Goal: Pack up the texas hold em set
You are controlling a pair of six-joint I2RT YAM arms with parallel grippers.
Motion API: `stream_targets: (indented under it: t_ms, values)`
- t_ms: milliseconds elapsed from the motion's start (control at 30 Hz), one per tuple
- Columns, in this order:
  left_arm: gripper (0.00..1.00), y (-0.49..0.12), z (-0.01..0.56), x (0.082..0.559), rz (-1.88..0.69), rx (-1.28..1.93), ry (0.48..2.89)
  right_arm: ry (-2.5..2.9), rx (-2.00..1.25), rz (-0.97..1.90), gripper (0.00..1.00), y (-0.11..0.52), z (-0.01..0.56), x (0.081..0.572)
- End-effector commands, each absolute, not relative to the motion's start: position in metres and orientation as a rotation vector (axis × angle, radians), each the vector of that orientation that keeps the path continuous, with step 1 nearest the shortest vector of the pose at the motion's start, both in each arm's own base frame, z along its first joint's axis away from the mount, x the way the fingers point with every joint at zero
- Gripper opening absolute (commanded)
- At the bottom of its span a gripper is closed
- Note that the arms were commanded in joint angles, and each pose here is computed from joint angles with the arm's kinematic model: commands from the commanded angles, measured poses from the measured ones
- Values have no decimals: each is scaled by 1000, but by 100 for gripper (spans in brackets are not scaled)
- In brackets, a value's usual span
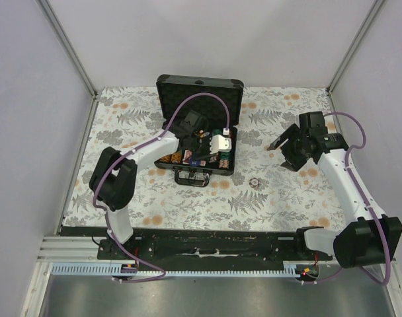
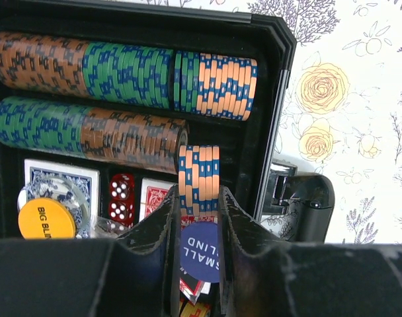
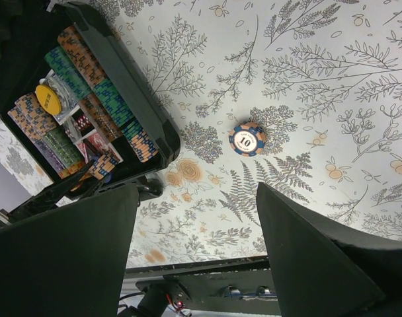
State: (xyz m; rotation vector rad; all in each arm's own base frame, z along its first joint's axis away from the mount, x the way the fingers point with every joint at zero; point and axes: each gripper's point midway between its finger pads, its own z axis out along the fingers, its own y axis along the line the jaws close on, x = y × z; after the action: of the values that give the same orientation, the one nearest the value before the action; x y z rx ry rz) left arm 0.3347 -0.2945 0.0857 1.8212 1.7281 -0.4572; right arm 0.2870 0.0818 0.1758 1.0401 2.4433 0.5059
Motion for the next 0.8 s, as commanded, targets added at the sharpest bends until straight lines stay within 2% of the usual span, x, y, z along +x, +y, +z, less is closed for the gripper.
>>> stream_targets:
  t_ms: [0, 533, 767]
  values:
    - [2, -311, 97, 337, -478, 1901, 1597, 2442, 1030, 526, 80, 83, 172, 294]
    - [5, -310, 68, 353, -366, 1938, 1704, 2458, 1049, 554, 80, 87, 165, 296]
    - [15, -310, 64, 370, -290, 1842, 1804, 2460, 1054, 559, 80, 87, 163, 297]
